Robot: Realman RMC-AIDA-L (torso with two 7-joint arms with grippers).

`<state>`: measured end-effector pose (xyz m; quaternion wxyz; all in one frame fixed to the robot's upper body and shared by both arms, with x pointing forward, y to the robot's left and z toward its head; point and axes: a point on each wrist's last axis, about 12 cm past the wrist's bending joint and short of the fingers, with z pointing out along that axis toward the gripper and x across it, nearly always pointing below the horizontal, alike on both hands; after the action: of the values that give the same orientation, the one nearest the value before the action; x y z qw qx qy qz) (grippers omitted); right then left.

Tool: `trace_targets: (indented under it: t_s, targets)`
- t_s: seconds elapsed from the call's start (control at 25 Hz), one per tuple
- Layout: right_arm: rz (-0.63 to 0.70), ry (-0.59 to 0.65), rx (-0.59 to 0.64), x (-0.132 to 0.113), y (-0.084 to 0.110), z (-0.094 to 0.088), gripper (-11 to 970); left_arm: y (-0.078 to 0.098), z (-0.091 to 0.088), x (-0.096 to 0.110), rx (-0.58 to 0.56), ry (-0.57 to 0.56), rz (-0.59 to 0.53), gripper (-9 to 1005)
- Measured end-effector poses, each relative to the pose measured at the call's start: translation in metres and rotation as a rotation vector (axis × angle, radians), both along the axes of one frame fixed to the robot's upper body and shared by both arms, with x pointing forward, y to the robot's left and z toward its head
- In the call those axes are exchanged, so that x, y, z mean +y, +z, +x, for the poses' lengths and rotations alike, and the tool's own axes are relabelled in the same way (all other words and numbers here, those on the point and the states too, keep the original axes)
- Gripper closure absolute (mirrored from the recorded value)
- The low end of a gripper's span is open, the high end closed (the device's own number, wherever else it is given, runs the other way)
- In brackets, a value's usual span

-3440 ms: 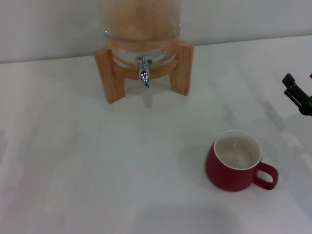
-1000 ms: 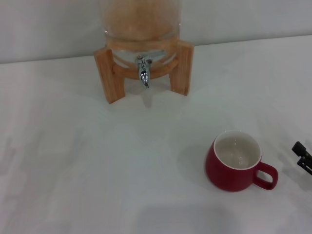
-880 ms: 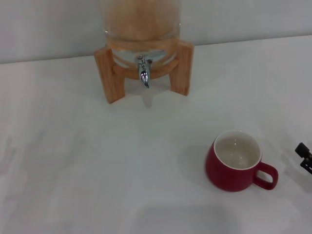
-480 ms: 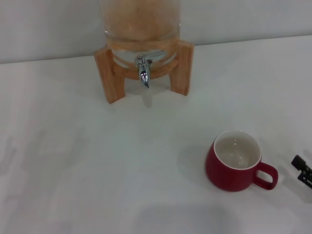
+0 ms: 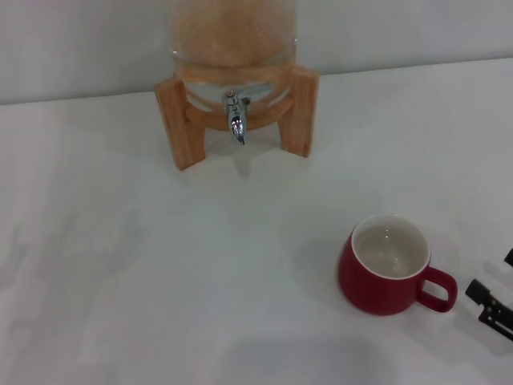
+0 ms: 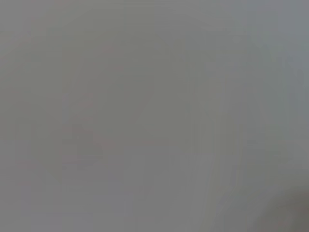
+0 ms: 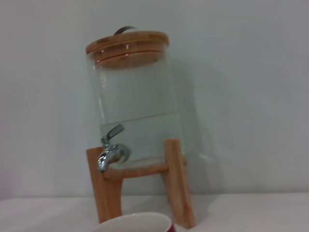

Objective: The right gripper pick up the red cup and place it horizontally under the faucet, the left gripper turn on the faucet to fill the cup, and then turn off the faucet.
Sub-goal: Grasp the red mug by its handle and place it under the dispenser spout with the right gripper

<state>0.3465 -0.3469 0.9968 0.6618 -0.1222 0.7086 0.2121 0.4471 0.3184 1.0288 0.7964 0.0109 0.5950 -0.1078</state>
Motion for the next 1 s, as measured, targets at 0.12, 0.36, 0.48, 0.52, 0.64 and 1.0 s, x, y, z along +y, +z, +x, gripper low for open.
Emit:
trace_targets:
  t_s: [0.12,0.36,0.48,0.52,0.64,1.0]
  targets:
    - [-0.001,0.022,0.009,0.002,-0.001,-0.002,106,0.000,0.000,0.000,0.000,0.000,0.000,121]
    - [0.003,0.047,0.028,0.008,-0.004,-0.004,107,0.000,0.000,0.000,-0.001,-0.002,-0.001,121]
    - [0.005,0.059,0.035,0.011,-0.005,-0.003,107,0.000,0.001,-0.001,-0.003,-0.002,-0.002,121]
    - [0.005,0.062,0.037,0.012,-0.005,-0.003,107,0.000,0.001,-0.001,-0.003,-0.002,-0.002,121]
    - [0.004,0.069,0.046,0.014,-0.007,-0.002,107,0.001,0.001,-0.001,-0.003,-0.002,-0.002,121]
    - [-0.006,0.070,0.058,0.016,-0.009,0.006,107,0.001,0.000,-0.001,-0.010,-0.003,-0.002,121]
